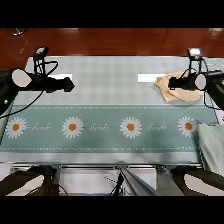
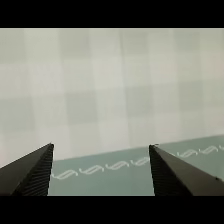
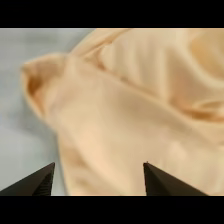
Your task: Fold the shirts.
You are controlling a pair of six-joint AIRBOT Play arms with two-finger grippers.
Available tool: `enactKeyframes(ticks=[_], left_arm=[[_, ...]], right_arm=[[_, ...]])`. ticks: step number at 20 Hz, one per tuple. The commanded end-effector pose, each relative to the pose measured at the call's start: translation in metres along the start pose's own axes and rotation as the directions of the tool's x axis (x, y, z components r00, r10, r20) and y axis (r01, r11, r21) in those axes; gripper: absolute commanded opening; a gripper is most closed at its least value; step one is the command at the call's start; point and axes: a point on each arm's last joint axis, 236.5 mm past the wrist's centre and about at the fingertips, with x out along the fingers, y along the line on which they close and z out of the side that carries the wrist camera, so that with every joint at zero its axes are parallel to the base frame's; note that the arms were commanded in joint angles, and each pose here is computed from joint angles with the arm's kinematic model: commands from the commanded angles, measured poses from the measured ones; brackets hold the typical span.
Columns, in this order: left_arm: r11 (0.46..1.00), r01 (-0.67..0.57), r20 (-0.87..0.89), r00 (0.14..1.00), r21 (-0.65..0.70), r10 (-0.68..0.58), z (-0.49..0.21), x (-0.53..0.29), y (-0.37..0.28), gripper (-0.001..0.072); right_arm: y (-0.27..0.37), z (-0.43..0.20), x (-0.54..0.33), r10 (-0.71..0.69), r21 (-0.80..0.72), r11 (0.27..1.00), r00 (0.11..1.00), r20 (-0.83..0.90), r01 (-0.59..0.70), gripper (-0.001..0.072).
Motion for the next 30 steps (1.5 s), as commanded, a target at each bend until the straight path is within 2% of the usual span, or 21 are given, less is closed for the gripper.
enactKeyframes(ticks=[1,4,7,9,10,11,12,14,17,20,26,28,30], left_arm=[[1.000,-0.023,0.121,0.992,-0.017,0.025,0.030,0.005,0.013,0.0704],[0.998,-0.039,0.106,0.993,-0.042,0.043,0.028,0.013,0.026,0.0704],[0.998,-0.042,0.082,0.996,-0.049,0.046,0.022,0.020,0.029,0.0703],[0.998,-0.041,0.059,0.997,-0.049,0.044,0.017,0.022,0.029,0.0704],[0.998,-0.036,0.043,0.998,-0.054,0.038,0.013,0.022,0.027,0.0703],[0.997,-0.013,0.019,1.000,-0.074,0.015,0.008,0.021,0.022,0.0703],[0.996,0.005,-0.020,1.000,-0.085,-0.007,0.002,0.018,0.016,0.0703],[0.997,0.023,-0.122,0.992,-0.067,-0.031,-0.012,0.006,0.008,0.0703],[0.998,0.058,-0.268,0.962,0.016,-0.052,-0.039,-0.021,0.003,0.0703],[0.994,0.103,-0.283,0.955,0.027,-0.091,-0.071,-0.046,-0.008,0.0703],[0.971,0.239,-0.085,0.967,-0.013,-0.239,-0.106,-0.102,-0.052,0.0703],[0.966,0.258,-0.039,0.965,-0.001,-0.258,-0.109,-0.116,-0.058,0.0704],[0.966,0.259,-0.011,0.966,0.003,-0.259,-0.109,-0.124,-0.060,0.0703]], right_arm=[[-0.063,0.044,0.019,-0.109,0.113,0.989,0.985,0.136,0.094,0.0635],[-0.109,0.032,0.057,-0.164,0.193,0.969,0.986,0.031,0.155,0.0633],[-0.120,-0.003,0.097,-0.126,0.245,0.957,0.982,-0.142,0.158,0.0629],[-0.111,-0.033,0.111,-0.065,0.260,0.956,0.961,-0.270,0.138,0.0598],[-0.101,-0.043,0.111,-0.019,0.264,0.958,0.945,-0.326,0.110,0.0427],[-0.088,-0.042,0.107,0.034,0.251,0.966,0.940,-0.341,0.056,0.0101],[-0.076,-0.030,0.098,0.092,0.230,0.973,0.943,-0.320,-0.017,0.0027],[-0.056,0.026,0.061,0.181,0.222,0.966,0.964,-0.196,-0.136,0.0027],[-0.044,0.123,-0.037,0.209,0.169,0.961,0.974,0.087,-0.221,0.0026],[-0.023,0.188,-0.163,0.217,0.047,0.968,0.913,0.346,-0.247,0.0026],[0.042,0.220,-0.369,0.336,-0.232,0.942,0.688,0.643,-0.242,0.0025],[0.064,0.214,-0.410,0.397,-0.304,0.918,0.632,0.666,-0.257,0.0026],[0.094,0.195,-0.427,0.479,-0.381,0.876,0.617,0.624,-0.294,0.0025]])
